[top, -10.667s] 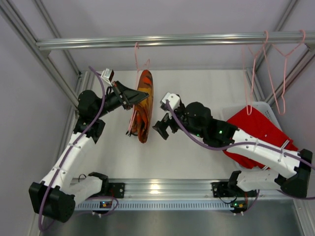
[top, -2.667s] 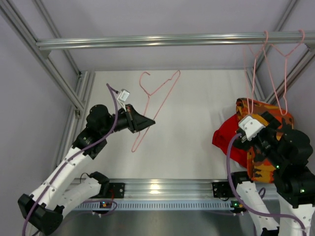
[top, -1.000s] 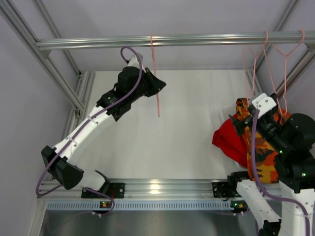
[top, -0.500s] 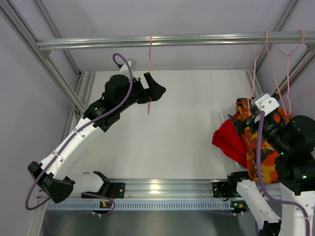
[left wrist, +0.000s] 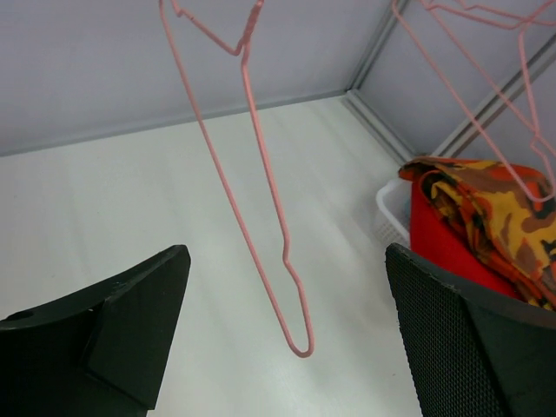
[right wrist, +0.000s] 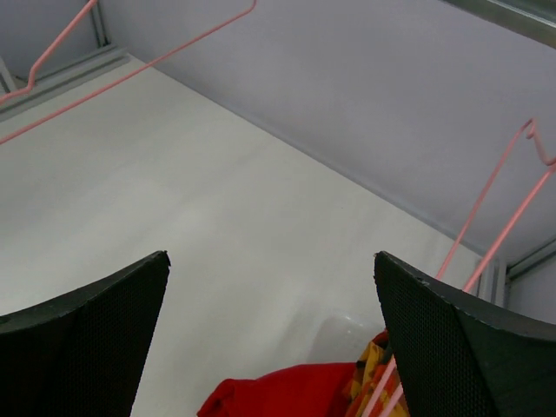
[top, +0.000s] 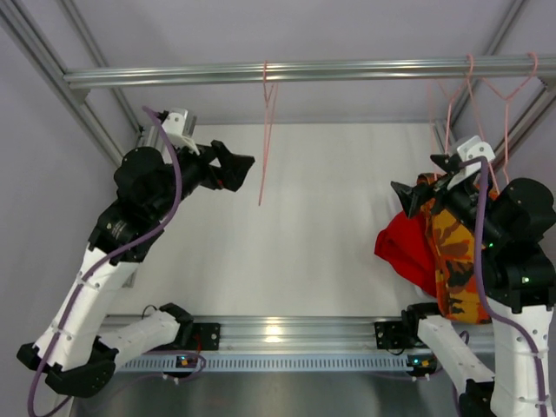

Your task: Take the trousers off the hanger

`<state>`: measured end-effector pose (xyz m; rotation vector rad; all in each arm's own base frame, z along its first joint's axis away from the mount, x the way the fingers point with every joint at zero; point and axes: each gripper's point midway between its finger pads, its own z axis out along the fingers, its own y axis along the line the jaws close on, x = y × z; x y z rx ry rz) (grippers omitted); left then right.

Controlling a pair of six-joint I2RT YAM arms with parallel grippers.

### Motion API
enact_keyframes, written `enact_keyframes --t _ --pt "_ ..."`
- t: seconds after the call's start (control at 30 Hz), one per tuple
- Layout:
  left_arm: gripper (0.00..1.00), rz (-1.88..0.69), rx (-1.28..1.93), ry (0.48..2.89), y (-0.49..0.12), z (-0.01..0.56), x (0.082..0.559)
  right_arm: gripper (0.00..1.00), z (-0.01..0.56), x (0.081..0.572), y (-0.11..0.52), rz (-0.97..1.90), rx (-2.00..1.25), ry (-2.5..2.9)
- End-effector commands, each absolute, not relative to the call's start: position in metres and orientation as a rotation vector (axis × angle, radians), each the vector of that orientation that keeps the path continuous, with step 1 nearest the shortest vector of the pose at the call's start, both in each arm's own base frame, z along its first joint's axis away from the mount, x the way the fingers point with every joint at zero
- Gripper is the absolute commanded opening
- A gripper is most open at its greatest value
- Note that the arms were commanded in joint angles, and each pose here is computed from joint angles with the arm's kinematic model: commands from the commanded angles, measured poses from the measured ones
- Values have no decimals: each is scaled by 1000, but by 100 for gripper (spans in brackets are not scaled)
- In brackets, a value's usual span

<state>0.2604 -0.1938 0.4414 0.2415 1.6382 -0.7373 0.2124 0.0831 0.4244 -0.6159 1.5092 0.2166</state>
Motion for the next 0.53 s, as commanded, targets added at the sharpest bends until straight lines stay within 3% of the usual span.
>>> enact_keyframes --t 0.0,0.23,0.5 --pt "99 -592 302 1631 -168 439 258 100 446 220 90 318 -498 1452" --pt "99 -290 150 1714 -96 398 262 100 396 223 93 431 -376 1523" --pt "99 -152 33 1720 -57 387 258 99 402 228 91 414 -363 1507"
